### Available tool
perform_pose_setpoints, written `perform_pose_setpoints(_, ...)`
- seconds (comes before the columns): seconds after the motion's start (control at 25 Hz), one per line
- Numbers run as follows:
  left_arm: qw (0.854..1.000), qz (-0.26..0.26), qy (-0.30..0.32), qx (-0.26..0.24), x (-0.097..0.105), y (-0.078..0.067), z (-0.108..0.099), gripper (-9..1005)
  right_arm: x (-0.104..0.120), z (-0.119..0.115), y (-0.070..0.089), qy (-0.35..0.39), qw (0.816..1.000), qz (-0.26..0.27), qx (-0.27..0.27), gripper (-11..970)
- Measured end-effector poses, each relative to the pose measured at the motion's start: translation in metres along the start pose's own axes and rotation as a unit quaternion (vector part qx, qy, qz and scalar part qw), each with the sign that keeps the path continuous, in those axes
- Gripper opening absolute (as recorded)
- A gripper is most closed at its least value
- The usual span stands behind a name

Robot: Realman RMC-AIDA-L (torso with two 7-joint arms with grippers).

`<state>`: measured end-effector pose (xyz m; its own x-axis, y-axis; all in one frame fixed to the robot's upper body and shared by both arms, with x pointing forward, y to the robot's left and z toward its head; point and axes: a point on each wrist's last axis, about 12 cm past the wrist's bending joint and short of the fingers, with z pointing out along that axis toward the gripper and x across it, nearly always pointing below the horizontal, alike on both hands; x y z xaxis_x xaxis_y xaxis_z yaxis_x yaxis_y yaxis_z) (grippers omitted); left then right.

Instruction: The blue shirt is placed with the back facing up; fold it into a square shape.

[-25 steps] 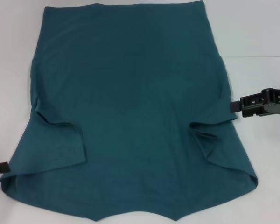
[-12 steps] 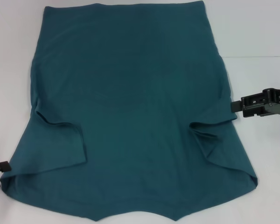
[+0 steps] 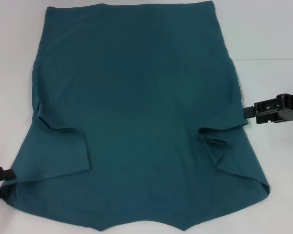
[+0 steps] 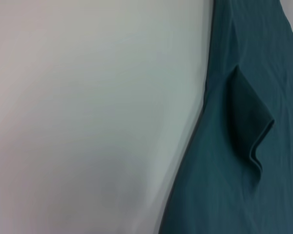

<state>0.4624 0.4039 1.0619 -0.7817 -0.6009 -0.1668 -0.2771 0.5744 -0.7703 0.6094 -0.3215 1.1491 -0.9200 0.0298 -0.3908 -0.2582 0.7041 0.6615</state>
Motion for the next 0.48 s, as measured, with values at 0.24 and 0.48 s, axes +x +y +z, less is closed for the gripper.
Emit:
perform_pose_setpoints(0.24,1.0,-0.002,0.001,-0.002,-0.0008,-0.0005,0.0015,690,0.0004,-0.0011,-0.0013,-0.001,1.0,0.001,0.002,627)
perform_pose_setpoints(0.48,1.0,-0.008,-0.011,-0.002,-0.0012,0.0022,-0.0022,689,0.0003,-0.0014,-0.0014,-0.001,1.0,0.001,0.002,627)
